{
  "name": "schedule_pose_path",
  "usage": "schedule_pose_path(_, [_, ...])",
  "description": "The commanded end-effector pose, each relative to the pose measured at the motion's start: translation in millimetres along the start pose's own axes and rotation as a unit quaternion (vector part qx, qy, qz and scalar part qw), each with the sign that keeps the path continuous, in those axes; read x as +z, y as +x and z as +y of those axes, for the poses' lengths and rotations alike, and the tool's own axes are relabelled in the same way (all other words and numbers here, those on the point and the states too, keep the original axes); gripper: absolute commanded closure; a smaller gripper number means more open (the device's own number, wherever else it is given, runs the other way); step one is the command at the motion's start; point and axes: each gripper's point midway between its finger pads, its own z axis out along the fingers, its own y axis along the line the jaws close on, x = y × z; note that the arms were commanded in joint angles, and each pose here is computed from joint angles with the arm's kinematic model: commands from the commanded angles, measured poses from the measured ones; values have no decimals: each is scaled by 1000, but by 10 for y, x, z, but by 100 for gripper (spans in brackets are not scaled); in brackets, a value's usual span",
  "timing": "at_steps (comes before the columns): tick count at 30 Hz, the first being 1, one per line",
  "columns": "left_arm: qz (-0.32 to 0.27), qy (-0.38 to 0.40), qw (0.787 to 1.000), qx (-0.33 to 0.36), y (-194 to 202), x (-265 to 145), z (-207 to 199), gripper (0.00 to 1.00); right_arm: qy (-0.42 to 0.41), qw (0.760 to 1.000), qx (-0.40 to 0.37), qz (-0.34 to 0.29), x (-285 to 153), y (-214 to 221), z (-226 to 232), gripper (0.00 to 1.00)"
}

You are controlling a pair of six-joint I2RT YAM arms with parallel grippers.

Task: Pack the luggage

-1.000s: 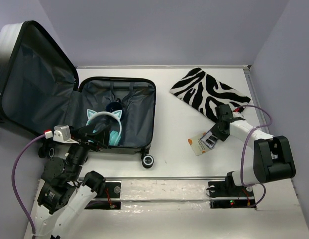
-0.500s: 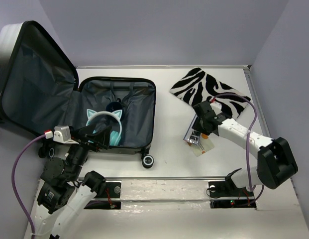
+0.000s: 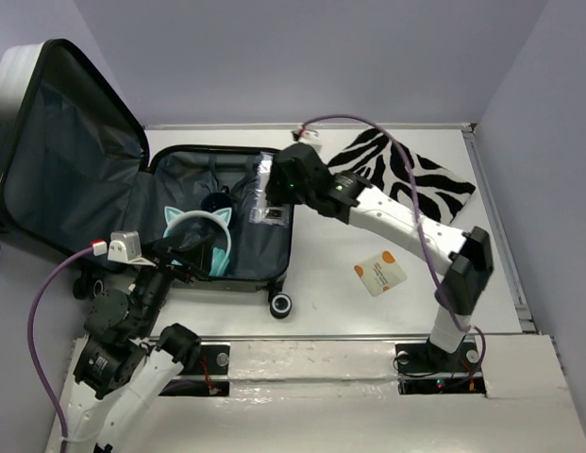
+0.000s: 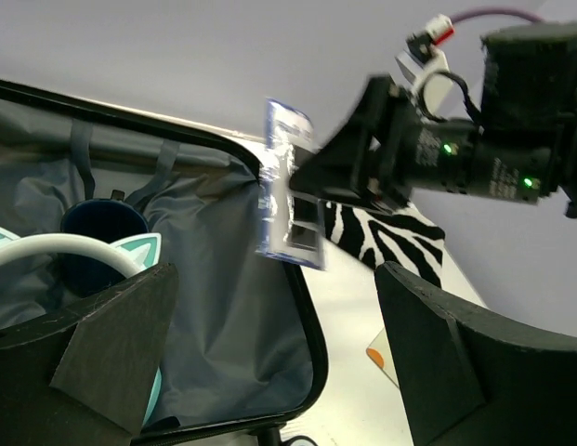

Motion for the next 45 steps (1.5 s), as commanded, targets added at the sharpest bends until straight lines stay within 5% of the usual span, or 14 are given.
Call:
schedule_pose_path(1, [-20, -7, 1000, -4, -128, 47, -14, 1, -48, 998, -41, -7, 269, -121, 447, 13])
schedule_pose_path(3, [-19, -9, 1000, -4, -120, 42, -3, 1, -16, 999, -44, -7, 273, -118, 266, 0])
schedule_pose_path(9, [-27, 5, 1000, -5, -155, 7, -47, 1, 112, 993, 26, 20, -227, 394, -1214, 1])
schedule_pose_path(16, [-42, 18, 999, -9, -224, -65, -83, 1, 277, 948, 98, 123, -987, 1580, -2680, 1])
schedule_pose_path(25, [-43, 24, 999, -12, -229, -87, -102, 1, 320, 928, 107, 158, -829, 1916, -2971, 5])
schedule_pose_path(31, [-41, 23, 999, -11, -217, -82, -97, 1, 278, 942, 94, 165, -438, 1901, -2779, 5])
schedule_pose_path(34, [-39, 24, 999, -10, -208, -79, -98, 1, 287, 936, 81, 185, -301, 2007, -2807, 20])
schedule_pose_path(35, [-39, 25, 999, -11, -210, -79, -103, 1, 293, 933, 78, 193, -259, 2065, -2831, 40])
schedule_pose_path(40, [-35, 26, 999, -12, -199, -77, -111, 1, 299, 934, 71, 182, -270, 2046, -2882, 93])
schedule_pose_path(45, [-35, 28, 999, -12, -196, -78, -116, 1, 267, 950, 63, 151, -397, 1724, -2721, 93])
